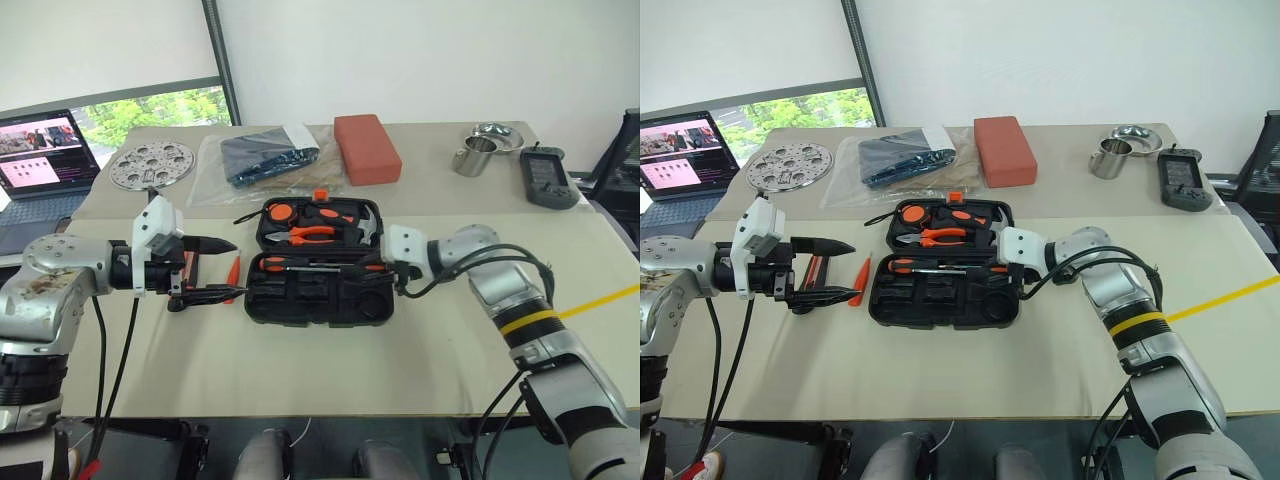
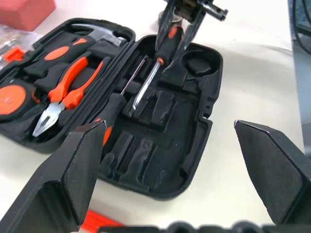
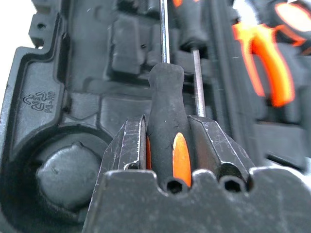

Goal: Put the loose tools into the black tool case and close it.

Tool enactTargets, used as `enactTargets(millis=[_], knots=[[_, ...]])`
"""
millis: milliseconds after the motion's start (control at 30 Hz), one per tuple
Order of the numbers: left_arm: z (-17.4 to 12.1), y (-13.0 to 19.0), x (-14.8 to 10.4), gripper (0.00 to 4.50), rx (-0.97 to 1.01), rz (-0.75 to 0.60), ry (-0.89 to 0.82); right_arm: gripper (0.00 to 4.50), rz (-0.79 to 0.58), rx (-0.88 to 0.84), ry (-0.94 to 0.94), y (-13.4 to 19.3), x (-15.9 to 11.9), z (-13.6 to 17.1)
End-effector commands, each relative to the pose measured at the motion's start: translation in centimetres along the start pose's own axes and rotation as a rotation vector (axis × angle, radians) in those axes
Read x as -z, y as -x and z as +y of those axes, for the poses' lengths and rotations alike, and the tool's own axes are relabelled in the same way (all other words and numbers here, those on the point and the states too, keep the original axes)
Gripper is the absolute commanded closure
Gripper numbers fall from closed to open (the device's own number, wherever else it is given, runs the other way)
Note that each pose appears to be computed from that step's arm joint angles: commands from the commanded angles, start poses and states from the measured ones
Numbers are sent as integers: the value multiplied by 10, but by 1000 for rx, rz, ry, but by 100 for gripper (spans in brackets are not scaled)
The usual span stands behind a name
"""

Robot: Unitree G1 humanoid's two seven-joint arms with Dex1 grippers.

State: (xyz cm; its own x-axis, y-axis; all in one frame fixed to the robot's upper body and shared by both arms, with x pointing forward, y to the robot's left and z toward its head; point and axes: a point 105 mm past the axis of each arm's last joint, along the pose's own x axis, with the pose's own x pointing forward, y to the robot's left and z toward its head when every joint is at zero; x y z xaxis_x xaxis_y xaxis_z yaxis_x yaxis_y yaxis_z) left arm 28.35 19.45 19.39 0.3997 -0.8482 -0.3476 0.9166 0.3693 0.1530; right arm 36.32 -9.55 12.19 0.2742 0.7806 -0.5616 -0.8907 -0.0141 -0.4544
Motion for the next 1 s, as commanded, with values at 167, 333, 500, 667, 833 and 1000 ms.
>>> enactTargets(millis=[167,333,500,667,833,1000], knots=[[-4,7,-11,0,-41,-16,-31,349,23,34,42,-3,-1,-20],[-4,7,-12,0,-43,-19,-30,349,39,-15,47,-8,2,-15],[-3,7,-12,0,-38,-18,-31,248,23,-26,46,-8,-2,-15],[-5,4,-12,0,-17,-18,-29,97,-61,49,51,2,-15,-27],[-4,2,-12,0,-5,-16,-33,62,-184,31,-29,25,-32,-29],[-4,-1,-13,0,8,-20,-40,62,-288,76,-160,35,-41,-33]])
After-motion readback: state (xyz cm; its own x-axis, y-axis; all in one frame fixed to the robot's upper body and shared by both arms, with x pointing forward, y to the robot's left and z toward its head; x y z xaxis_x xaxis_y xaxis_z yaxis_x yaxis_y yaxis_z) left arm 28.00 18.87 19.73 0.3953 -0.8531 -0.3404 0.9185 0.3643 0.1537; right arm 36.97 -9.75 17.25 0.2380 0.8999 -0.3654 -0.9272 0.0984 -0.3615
